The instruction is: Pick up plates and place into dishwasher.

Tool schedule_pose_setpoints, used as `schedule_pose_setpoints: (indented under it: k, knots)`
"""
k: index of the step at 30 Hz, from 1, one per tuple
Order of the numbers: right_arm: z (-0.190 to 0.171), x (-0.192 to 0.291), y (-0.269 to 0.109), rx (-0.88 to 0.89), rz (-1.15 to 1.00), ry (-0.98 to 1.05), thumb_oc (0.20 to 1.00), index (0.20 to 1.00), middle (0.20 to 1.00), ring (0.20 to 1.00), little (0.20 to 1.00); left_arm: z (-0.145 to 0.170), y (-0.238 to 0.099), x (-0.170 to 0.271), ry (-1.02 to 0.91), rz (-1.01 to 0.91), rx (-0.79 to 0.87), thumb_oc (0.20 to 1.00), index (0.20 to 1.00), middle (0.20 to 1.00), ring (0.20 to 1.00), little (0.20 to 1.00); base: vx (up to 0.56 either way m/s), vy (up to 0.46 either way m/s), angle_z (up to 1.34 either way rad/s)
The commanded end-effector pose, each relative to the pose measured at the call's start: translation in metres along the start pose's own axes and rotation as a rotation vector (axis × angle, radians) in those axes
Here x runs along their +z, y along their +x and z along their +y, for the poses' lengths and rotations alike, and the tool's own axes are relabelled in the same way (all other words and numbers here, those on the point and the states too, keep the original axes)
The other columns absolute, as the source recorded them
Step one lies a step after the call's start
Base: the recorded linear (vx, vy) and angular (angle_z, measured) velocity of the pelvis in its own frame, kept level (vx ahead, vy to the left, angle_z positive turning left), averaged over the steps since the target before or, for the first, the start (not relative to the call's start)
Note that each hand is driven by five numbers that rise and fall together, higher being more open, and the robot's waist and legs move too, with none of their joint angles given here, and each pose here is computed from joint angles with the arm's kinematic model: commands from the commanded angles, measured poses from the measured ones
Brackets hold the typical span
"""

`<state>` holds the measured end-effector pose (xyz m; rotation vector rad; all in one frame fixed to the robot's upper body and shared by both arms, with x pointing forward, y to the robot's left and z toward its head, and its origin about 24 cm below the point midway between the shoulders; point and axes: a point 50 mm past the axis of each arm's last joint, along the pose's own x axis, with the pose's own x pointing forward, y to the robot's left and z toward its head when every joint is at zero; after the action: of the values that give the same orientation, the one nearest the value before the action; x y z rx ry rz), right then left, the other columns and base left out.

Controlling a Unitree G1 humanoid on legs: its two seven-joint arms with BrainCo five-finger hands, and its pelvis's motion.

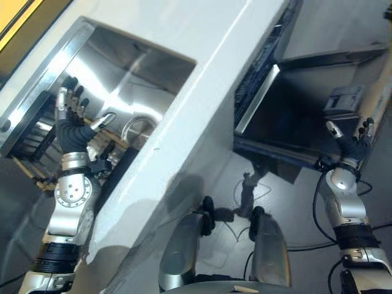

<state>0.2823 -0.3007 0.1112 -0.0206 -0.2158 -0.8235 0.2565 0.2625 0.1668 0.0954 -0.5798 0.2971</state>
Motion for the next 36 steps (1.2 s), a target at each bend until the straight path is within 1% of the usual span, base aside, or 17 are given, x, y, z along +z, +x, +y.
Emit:
schedule_pose_setpoints:
  k: [1,3,7,13,17,20,24,26,30,33,34,36]
  knots:
    - [-0.025,0.000,0.000,-0.117,-0.002,0.037,1.000,1.000,1.000,1.000,1.000,-0.003,0.001,0.011,-0.047,-0.076,0.024,1.000,1.000,1.000,1.000,1.000,-0.08,-0.023,-0.28]
    - [-0.040,-0.021,-0.010,-0.179,0.078,0.023,1.000,1.000,1.000,1.000,1.000,-0.004,-0.004,0.010,-0.056,-0.070,0.014,1.000,1.000,1.000,1.000,1.000,-0.07,-0.024,-0.17]
    - [-0.054,-0.048,-0.027,-0.302,0.169,-0.015,1.000,1.000,1.000,1.000,1.000,0.000,-0.010,0.010,-0.068,-0.071,0.032,1.000,1.000,1.000,1.000,1.000,-0.04,-0.010,-0.13]
    - [-0.074,-0.071,-0.046,-0.503,0.255,0.012,1.000,1.000,1.000,1.000,1.000,-0.005,-0.016,0.008,-0.097,-0.064,0.039,1.000,1.000,1.000,1.000,1.000,-0.05,-0.004,-0.16]
    - [-0.074,-0.073,-0.043,-0.566,0.253,0.087,1.000,1.000,1.000,1.000,1.000,-0.011,-0.016,0.006,-0.118,-0.058,0.044,1.000,1.000,1.000,1.000,1.000,-0.05,0.024,-0.15]
    - [-0.064,-0.064,-0.035,-0.568,0.204,0.239,1.000,1.000,1.000,1.000,1.000,-0.015,-0.018,0.006,-0.131,-0.059,0.037,1.000,1.000,1.000,1.000,1.000,-0.08,0.023,-0.07]
    - [-0.045,-0.046,-0.020,-0.507,0.119,0.438,1.000,1.000,1.000,1.000,1.000,-0.022,-0.022,0.005,-0.150,-0.056,0.026,1.000,1.000,1.000,1.000,1.000,-0.09,0.021,0.05]
    - [-0.035,-0.035,-0.011,-0.442,0.058,0.512,1.000,1.000,1.000,1.000,1.000,-0.025,-0.022,0.004,-0.160,-0.055,0.022,1.000,1.000,1.000,1.000,1.000,0.04,0.015,0.03]
    - [-0.014,-0.011,0.012,-0.288,-0.023,0.598,1.000,1.000,1.000,1.000,1.000,-0.032,-0.017,0.006,-0.179,-0.056,-0.014,1.000,1.000,1.000,1.000,1.000,0.02,-0.005,0.02]
    - [-0.007,0.000,0.033,-0.187,-0.025,0.672,1.000,1.000,1.000,1.000,1.000,-0.038,-0.014,0.008,-0.191,-0.057,-0.042,1.000,1.000,1.000,1.000,1.000,0.00,-0.033,0.07]
    - [-0.007,0.005,0.041,-0.147,-0.035,0.665,1.000,1.000,1.000,1.000,1.000,-0.039,-0.012,0.009,-0.194,-0.060,-0.050,1.000,1.000,1.000,1.000,1.000,0.00,-0.038,0.10]
    - [-0.001,0.021,0.056,-0.031,-0.060,0.691,1.000,1.000,1.000,1.000,1.000,-0.042,-0.010,0.011,-0.200,-0.065,-0.066,1.000,1.000,1.000,1.000,1.000,0.02,-0.026,0.07]
